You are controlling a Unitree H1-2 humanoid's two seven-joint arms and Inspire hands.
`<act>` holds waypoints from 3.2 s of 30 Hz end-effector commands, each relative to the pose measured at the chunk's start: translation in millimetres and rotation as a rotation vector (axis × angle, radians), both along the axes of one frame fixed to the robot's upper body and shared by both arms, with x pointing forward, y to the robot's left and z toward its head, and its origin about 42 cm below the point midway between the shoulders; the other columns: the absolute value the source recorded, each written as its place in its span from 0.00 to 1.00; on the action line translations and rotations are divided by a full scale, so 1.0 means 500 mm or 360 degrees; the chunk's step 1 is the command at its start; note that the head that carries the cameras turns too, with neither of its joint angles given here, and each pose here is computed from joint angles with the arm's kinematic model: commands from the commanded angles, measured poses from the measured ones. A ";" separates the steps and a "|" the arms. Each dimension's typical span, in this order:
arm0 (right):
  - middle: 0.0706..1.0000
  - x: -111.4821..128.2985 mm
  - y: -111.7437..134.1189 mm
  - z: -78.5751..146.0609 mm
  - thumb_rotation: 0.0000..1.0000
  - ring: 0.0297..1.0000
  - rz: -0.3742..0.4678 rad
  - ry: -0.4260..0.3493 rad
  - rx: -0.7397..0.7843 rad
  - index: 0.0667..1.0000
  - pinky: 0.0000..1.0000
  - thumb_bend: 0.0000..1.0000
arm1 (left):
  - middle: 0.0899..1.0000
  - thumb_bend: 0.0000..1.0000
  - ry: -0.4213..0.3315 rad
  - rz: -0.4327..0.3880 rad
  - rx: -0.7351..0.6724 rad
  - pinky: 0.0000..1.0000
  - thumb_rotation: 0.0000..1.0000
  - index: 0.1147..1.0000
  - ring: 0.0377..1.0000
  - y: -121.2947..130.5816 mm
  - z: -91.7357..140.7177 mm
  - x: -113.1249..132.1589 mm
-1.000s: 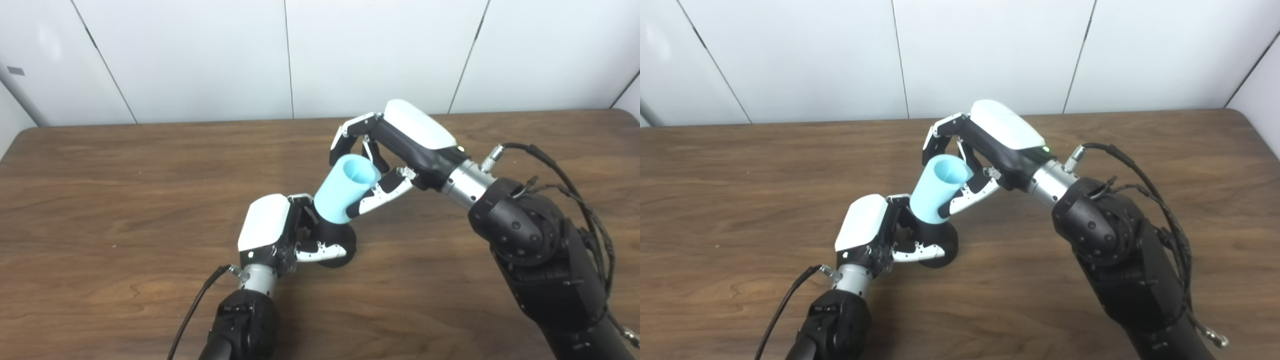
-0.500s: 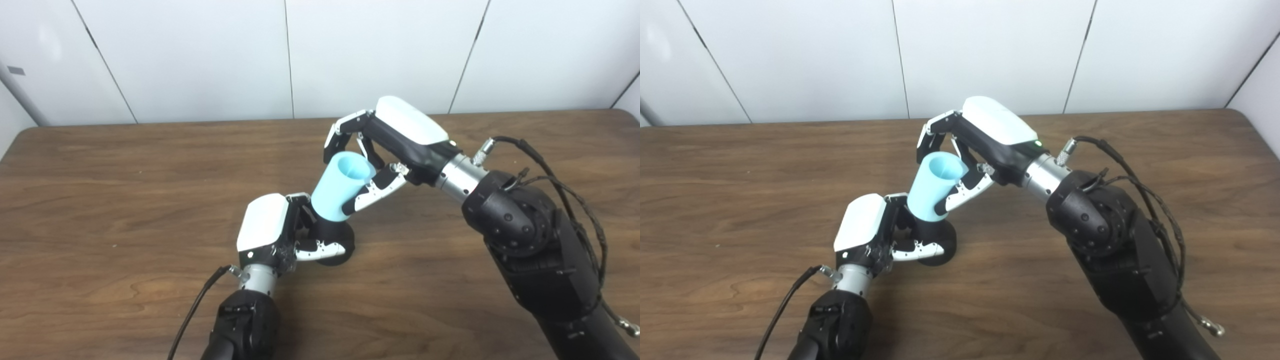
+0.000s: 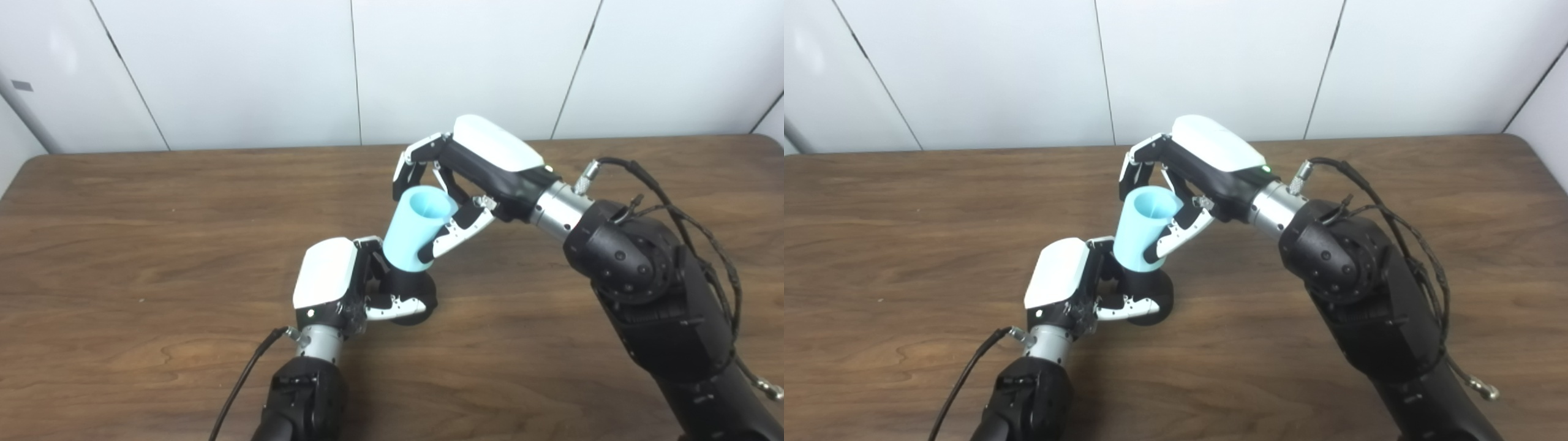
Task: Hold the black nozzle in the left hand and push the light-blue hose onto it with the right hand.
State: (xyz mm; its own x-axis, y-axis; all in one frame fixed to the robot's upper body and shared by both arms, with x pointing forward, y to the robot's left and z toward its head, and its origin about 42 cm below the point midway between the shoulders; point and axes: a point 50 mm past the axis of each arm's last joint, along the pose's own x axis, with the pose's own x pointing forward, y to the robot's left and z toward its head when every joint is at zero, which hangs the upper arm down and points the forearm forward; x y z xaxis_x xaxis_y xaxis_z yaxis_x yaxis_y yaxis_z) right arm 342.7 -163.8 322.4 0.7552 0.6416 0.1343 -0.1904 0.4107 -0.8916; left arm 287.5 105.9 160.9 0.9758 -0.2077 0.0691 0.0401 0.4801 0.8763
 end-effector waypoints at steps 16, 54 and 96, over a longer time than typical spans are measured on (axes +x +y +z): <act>0.39 0.008 0.008 0.059 0.00 0.31 0.0033 -0.0125 -0.0241 0.46 0.30 0.53 | 0.37 0.53 0.0102 -0.0086 0.0059 0.34 0.00 0.43 0.43 -0.018 -0.020 -0.016; 0.86 -0.010 -0.002 0.052 0.44 1.00 0.0006 -0.0079 -0.0425 0.80 0.96 1.00 | 0.39 0.53 0.0131 -0.0049 0.0017 0.34 0.00 0.42 0.41 -0.020 -0.017 -0.016; 1.00 -0.105 -0.119 0.013 0.94 1.00 0.0082 -0.0338 -0.0433 1.00 1.00 0.82 | 0.43 0.53 0.0135 -0.0047 0.0057 0.41 0.00 0.42 0.50 -0.001 -0.014 -0.003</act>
